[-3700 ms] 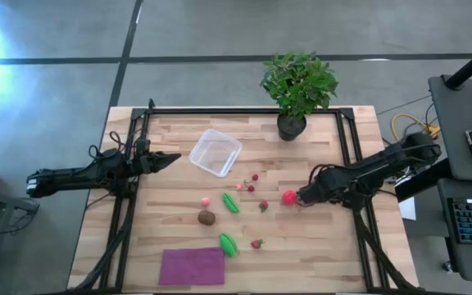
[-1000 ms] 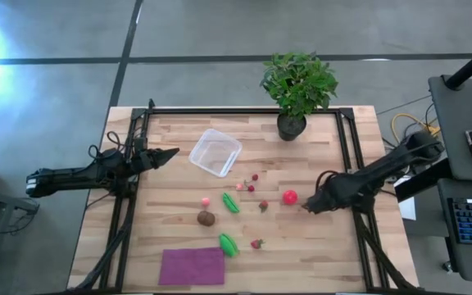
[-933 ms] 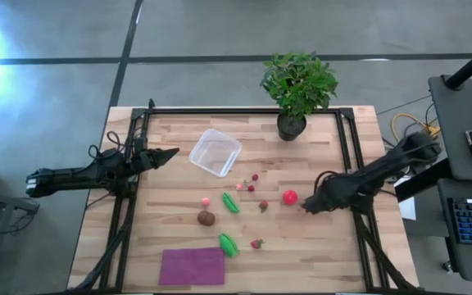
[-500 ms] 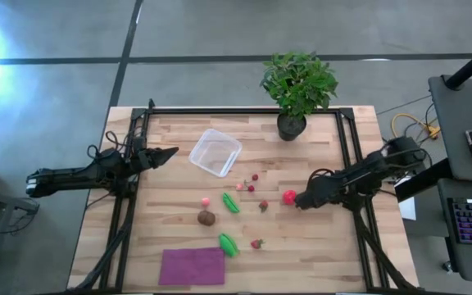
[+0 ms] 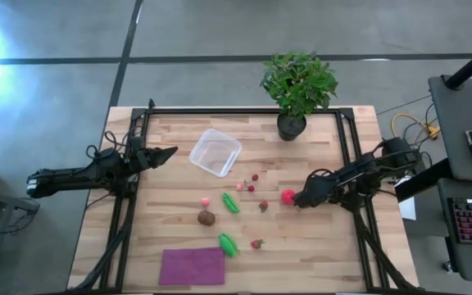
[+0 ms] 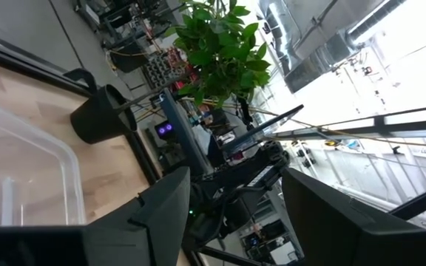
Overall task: Pick and placing Produce into tupperware
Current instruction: Put the right peach into the transparent bin
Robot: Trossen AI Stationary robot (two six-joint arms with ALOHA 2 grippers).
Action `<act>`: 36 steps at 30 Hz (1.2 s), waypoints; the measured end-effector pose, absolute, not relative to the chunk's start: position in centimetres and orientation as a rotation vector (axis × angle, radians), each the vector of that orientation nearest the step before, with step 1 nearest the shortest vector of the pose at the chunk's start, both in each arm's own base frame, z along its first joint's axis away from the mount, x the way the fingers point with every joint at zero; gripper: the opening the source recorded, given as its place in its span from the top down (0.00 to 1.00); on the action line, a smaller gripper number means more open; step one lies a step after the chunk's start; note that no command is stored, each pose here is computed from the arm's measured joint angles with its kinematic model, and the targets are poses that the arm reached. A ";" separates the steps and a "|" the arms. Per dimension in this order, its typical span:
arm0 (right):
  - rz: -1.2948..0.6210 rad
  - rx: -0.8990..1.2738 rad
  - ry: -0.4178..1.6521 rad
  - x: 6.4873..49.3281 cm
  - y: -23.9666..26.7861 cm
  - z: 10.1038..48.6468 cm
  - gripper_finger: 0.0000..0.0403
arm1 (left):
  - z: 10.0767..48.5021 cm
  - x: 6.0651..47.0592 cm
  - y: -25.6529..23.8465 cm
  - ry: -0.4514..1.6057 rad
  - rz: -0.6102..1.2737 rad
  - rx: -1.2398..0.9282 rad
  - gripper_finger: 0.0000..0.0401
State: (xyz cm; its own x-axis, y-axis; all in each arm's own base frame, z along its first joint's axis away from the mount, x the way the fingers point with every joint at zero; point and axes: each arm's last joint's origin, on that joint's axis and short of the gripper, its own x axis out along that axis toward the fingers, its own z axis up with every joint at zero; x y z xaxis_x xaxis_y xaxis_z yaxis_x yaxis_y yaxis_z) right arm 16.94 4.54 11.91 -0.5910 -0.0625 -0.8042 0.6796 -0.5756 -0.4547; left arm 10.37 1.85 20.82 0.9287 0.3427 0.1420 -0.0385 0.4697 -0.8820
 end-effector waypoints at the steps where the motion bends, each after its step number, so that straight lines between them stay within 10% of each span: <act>1: -2.188 1.073 1.092 17.0 4.5 11.8 0.46 | 20.8 10.4 1.9 -0.319 0.239 -1.056 0.50; 15: -2.192 1.093 1.110 16.9 4.6 11.6 0.76 | 20.8 10.4 1.8 -0.319 0.240 -1.053 0.50; 36: -1.887 1.249 1.048 18.9 4.9 18.6 0.74 | 20.8 10.4 1.9 -0.320 0.244 -1.053 0.50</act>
